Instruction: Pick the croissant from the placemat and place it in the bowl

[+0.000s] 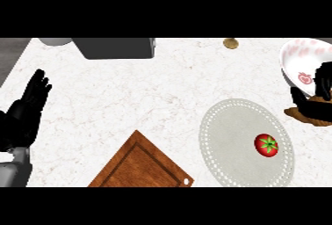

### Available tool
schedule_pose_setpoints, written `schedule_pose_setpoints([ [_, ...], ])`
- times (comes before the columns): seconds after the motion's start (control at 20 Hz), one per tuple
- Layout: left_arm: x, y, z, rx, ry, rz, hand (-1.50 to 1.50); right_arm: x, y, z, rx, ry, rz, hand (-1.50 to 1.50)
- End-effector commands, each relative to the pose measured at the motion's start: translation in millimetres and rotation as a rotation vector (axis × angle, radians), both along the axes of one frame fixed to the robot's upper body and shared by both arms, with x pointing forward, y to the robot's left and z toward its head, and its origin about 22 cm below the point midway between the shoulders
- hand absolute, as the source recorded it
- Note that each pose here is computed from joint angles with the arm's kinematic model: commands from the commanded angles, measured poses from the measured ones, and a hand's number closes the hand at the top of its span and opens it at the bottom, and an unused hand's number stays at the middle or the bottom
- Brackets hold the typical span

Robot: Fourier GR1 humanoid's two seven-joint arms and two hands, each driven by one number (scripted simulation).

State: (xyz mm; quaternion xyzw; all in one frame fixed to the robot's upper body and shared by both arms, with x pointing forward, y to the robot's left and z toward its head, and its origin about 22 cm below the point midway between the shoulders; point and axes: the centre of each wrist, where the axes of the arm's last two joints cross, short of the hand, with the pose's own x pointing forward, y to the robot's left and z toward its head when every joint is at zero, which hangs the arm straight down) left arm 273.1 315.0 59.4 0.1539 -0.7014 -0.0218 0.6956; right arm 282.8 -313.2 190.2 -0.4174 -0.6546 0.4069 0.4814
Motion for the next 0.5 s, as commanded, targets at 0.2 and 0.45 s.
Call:
schedule_pose_setpoints([
  [0.2, 2.1, -7.3, -10.0, -0.008, 0.01, -0.029, 0.0, 1.3, -71.0, 50.3, 0.149, -0.088, -0.086, 1.5],
  [0.45, -0.3, -15.5, -2.3, -0.006, -0.007, -0.038, 0.0, 43.1, -86.0, 27.9, 0.192, -0.043, -0.105, 1.5],
])
